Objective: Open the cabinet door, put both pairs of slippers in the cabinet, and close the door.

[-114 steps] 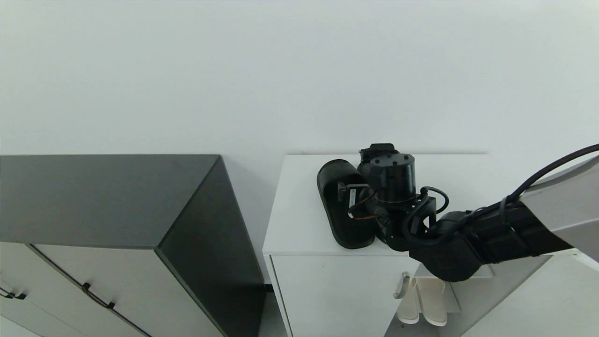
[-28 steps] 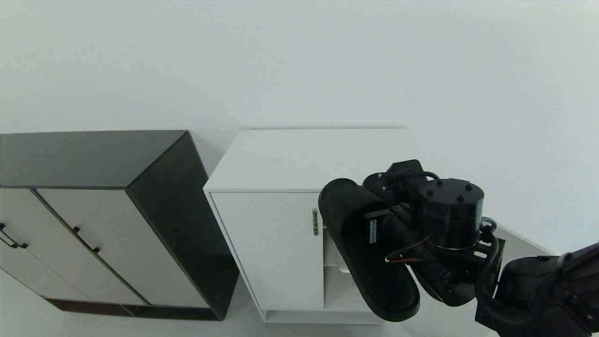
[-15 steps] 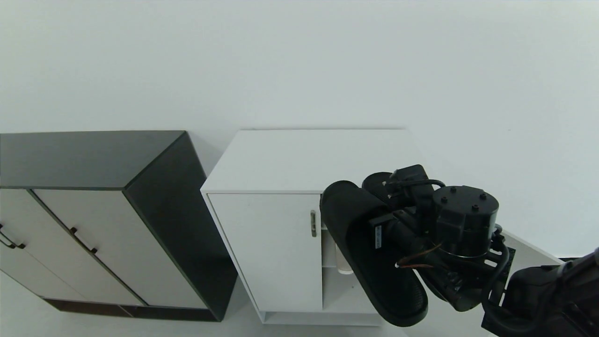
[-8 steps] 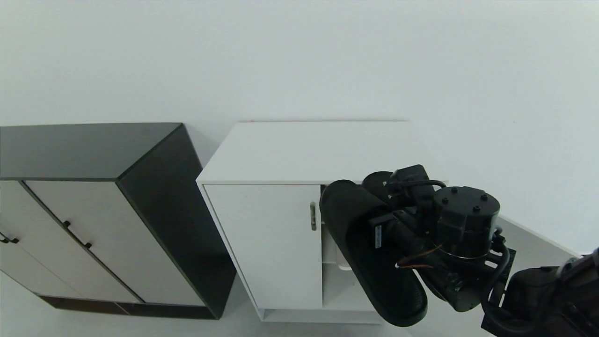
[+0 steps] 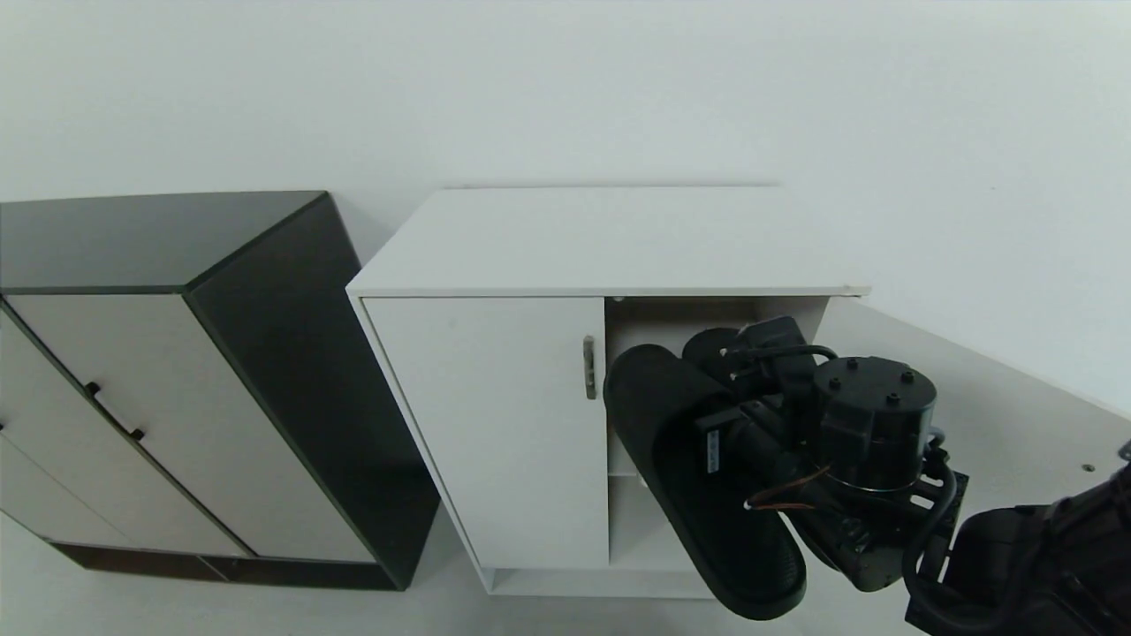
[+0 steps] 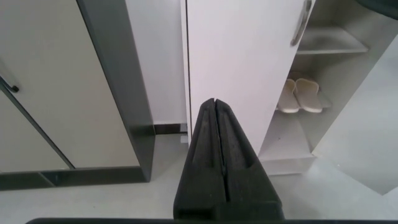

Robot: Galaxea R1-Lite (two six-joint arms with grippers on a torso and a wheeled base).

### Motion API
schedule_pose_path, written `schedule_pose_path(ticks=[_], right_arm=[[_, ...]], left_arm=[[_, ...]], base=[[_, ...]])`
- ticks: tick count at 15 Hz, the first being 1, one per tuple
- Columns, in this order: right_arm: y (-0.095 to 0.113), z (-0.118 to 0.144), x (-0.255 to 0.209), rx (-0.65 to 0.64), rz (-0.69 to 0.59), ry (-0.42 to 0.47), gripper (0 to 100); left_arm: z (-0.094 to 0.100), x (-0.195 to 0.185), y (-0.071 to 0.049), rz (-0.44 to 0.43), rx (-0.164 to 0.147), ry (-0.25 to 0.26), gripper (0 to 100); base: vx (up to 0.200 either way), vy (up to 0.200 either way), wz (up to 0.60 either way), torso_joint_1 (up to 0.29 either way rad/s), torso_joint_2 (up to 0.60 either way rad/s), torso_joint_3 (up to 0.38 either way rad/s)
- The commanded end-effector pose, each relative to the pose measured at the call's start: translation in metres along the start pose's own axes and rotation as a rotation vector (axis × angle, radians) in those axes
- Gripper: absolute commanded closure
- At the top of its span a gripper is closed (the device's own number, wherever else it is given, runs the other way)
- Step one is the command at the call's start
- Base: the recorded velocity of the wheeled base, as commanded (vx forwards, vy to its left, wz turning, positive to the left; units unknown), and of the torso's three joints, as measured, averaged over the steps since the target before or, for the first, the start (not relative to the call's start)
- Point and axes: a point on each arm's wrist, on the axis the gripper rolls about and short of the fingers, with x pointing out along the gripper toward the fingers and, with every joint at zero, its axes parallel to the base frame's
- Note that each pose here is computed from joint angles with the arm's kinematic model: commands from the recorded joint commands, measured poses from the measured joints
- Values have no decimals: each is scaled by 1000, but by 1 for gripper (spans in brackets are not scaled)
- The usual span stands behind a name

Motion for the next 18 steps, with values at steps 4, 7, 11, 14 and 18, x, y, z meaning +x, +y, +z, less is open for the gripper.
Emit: schedule_pose_path(ticks=[4, 7, 11, 14, 18], right_arm=[[0, -3, -1, -16, 3, 10, 100], [0, -4, -1, -18, 0, 13, 100], [1, -6, 0, -21, 3, 18, 100], [0, -7, 0, -20, 3, 14, 100], [2, -10, 3, -16, 1, 6, 100]], left_arm=[[0, 0, 0, 0, 0, 1, 100], [0, 0, 0, 0, 0, 1, 100], [0, 0, 0, 0, -2, 1, 100], [0, 0, 0, 0, -2, 1, 100], [0, 0, 0, 0, 0, 1, 100]], base=[[0, 0, 0, -193, 509, 314], [0, 0, 0, -172, 494, 321], [0, 0, 0, -150, 469, 333], [0, 0, 0, -116, 466, 341], [0, 0, 0, -79, 450, 371]])
